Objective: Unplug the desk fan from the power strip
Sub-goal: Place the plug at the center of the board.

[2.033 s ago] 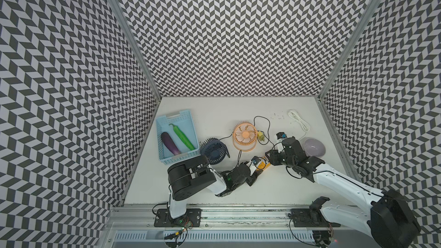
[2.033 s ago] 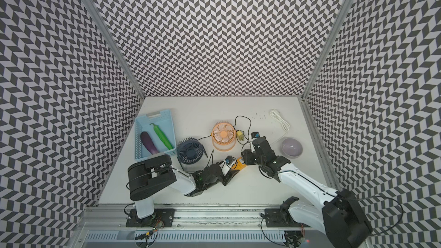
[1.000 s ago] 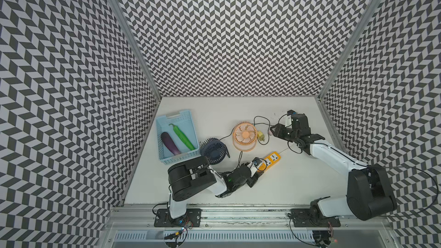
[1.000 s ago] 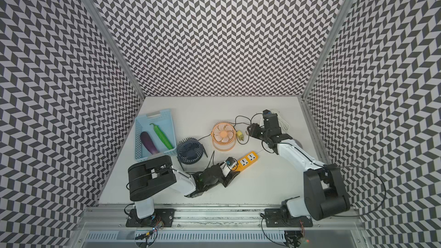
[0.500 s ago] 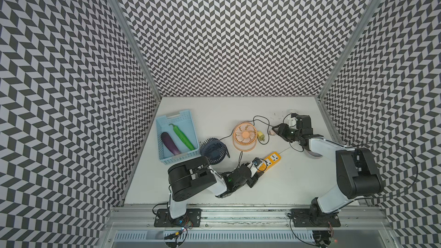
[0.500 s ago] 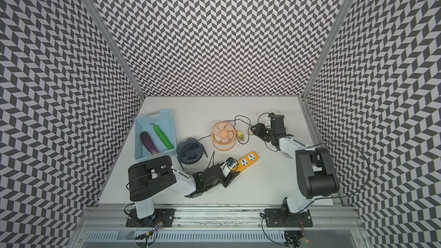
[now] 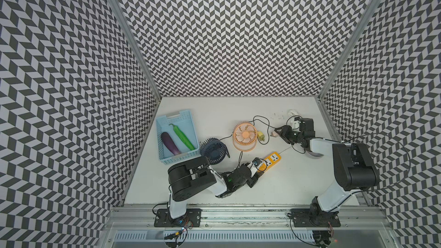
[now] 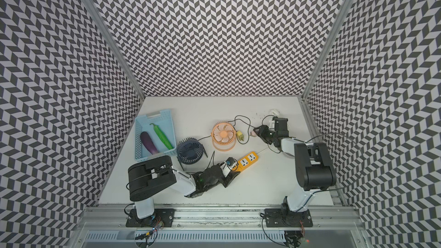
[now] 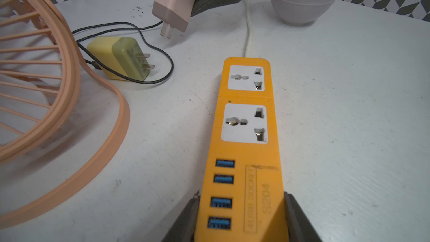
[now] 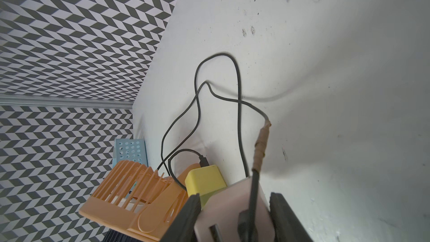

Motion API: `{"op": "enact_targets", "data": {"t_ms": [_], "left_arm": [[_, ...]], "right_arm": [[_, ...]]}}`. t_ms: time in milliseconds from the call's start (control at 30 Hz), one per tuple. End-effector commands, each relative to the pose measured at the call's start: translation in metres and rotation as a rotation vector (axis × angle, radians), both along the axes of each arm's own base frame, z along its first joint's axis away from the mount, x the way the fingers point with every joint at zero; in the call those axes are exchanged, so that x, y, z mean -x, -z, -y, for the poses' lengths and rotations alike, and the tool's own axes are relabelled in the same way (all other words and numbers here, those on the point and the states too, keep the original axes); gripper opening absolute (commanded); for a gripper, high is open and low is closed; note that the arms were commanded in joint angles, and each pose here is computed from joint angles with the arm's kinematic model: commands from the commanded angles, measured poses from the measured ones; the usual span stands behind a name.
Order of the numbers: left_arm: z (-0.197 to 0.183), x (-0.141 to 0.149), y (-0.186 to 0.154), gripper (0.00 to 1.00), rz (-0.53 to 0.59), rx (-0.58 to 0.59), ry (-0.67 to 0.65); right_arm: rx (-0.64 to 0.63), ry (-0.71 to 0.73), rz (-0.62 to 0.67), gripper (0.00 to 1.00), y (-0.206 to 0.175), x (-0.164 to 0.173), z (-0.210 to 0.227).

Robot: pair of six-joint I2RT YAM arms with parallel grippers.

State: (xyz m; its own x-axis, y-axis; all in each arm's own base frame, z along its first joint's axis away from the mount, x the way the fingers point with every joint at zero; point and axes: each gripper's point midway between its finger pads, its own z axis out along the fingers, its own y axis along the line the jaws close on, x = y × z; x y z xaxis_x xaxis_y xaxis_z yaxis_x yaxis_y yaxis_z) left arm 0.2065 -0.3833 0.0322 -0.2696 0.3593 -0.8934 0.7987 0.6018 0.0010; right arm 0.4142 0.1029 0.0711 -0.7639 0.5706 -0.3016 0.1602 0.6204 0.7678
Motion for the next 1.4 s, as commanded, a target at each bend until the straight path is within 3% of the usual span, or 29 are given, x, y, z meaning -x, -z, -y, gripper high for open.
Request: {"op": "enact_targets", "data": {"t_ms": [0,467,800,1033,1133,1233,1367], "left_arm": [[-0.015,0.021,0.045,0.32,-0.085,-0.157,0.049],[-0.016,0.022,0.044,0.32,-0.084,-0.152,0.050],[-0.016,0.021,0.040,0.33,-0.076,-0.143,0.047],[-0.014,0.020,0.039,0.33,-0.075,-0.141,0.044],[-0.011,0.017,0.038,0.37,-0.073,-0.143,0.040],[-0.011,0.014,0.036,0.53,-0.073,-0.146,0.010],[-0.013,0.009,0.019,0.65,-0.051,-0.112,-0.033]], "right_arm": [[-0.043,-0.003,0.034,0.30,-0.002,-0.006,-0.003],[-0.076,0.002,0.035,0.64,-0.017,0.002,-0.002],[0.001,0.024,0.158,0.66,-0.071,0.027,0.013],[0.045,-0.006,0.202,0.66,-0.077,0.058,0.013],[0.056,-0.024,0.216,0.68,-0.073,0.071,0.012],[0.102,-0.022,0.209,0.70,-0.067,0.079,0.016],[0.139,-0.015,0.229,0.73,-0.073,0.082,0.021]]}}
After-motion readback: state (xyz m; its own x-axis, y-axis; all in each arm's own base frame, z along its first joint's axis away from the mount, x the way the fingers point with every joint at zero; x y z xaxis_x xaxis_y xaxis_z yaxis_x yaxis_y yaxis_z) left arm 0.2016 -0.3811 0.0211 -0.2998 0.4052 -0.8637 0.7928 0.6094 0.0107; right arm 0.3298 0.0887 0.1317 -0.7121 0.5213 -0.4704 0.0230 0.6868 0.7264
